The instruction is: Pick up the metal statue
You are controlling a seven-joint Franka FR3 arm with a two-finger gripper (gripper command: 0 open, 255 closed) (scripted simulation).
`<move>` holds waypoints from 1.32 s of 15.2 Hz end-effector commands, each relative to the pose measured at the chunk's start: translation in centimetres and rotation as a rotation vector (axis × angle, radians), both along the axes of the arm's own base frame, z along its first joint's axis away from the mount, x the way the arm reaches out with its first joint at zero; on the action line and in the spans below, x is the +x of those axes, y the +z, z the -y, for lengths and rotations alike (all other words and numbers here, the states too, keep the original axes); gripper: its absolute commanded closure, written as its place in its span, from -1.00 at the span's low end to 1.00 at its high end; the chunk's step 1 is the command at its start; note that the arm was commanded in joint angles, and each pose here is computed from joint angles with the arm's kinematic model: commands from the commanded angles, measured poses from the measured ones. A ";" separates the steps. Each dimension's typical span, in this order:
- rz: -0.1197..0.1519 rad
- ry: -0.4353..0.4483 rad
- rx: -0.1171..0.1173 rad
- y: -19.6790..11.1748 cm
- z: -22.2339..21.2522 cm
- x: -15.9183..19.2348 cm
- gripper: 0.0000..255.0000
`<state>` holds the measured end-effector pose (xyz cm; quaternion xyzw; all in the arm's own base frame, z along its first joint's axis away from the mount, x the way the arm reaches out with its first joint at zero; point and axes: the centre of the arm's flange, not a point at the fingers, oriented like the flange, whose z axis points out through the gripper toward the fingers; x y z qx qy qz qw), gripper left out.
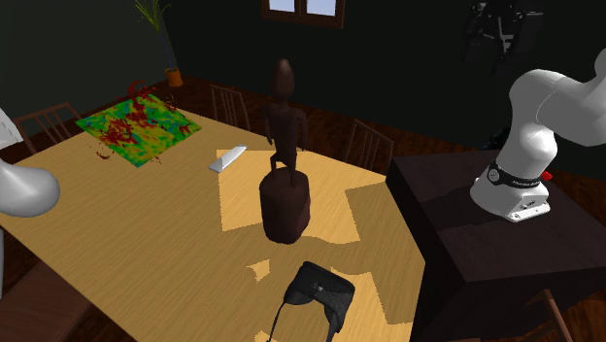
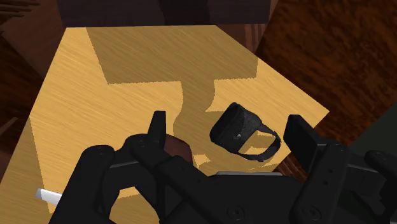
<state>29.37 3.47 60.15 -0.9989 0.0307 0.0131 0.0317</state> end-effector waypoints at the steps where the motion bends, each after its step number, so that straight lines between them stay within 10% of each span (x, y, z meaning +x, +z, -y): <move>1: 0.000 0.000 0.000 0.0 0.0 0.0 -1.00; 20: 0.264 -0.324 -0.063 -7.1 -0.1 19.8 -1.00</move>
